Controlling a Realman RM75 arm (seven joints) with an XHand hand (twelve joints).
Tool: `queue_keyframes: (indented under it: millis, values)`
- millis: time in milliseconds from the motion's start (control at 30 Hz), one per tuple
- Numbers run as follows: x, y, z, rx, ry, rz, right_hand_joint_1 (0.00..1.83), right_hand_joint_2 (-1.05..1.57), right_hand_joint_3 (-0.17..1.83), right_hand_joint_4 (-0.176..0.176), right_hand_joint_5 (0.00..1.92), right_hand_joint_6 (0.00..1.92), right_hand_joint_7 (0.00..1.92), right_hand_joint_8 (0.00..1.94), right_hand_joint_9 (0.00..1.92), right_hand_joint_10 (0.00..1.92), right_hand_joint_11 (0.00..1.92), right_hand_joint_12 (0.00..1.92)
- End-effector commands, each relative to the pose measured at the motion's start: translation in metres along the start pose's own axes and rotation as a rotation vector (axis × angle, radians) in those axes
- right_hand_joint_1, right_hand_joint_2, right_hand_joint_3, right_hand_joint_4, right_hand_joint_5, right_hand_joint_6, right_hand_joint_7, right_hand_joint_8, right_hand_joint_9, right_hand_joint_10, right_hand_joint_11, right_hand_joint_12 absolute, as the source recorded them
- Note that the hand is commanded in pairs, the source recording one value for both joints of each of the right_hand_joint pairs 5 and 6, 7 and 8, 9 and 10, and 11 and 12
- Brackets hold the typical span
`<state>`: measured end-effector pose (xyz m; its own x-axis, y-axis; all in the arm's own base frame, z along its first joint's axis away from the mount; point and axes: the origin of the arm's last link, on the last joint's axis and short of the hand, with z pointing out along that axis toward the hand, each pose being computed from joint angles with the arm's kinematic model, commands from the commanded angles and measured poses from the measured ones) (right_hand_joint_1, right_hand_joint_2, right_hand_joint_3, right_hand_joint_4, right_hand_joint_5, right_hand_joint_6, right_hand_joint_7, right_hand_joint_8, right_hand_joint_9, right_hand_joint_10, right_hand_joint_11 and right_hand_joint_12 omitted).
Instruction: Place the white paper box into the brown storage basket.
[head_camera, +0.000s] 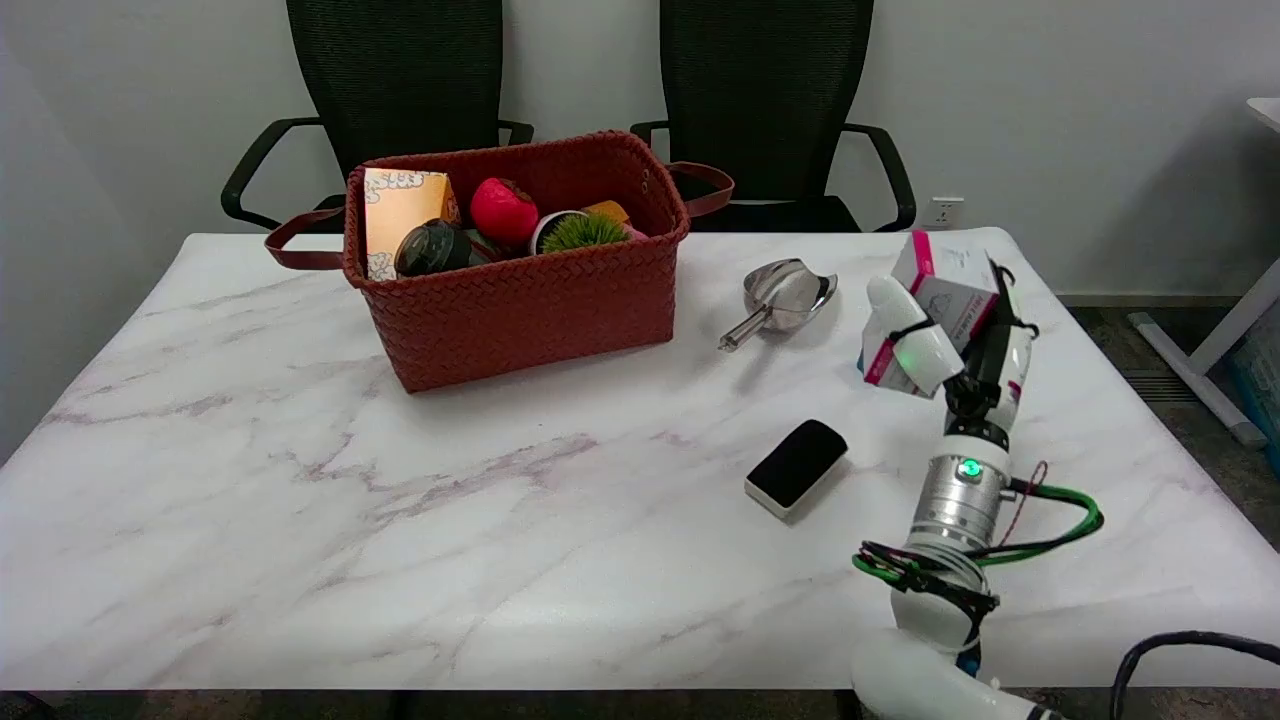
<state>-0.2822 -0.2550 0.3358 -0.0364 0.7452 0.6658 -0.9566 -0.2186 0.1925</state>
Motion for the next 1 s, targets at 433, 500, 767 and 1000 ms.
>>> queue_keyframes:
  millis: [433, 500, 767, 1000]
  values:
    - [-0.094, -0.068, 0.083, 0.189, -0.262, 0.015, 1.19, 0.98, 0.42, 0.000, 0.42, 0.42, 0.94, 0.94, 0.83, 0.83, 0.85, 0.85]
    - [-0.099, -0.073, 0.087, 0.199, -0.271, 0.006, 1.19, 0.97, 0.44, 0.000, 0.42, 0.42, 0.94, 0.94, 0.83, 0.83, 0.85, 0.85]
    - [-0.121, -0.080, 0.098, 0.203, -0.331, 0.007, 1.19, 0.96, 0.46, 0.000, 0.43, 0.43, 0.94, 0.94, 0.82, 0.82, 0.79, 0.79]
    - [-0.148, -0.086, 0.105, 0.190, -0.416, 0.012, 1.18, 0.93, 0.50, 0.000, 0.44, 0.44, 0.94, 0.94, 0.82, 0.82, 0.74, 0.74]
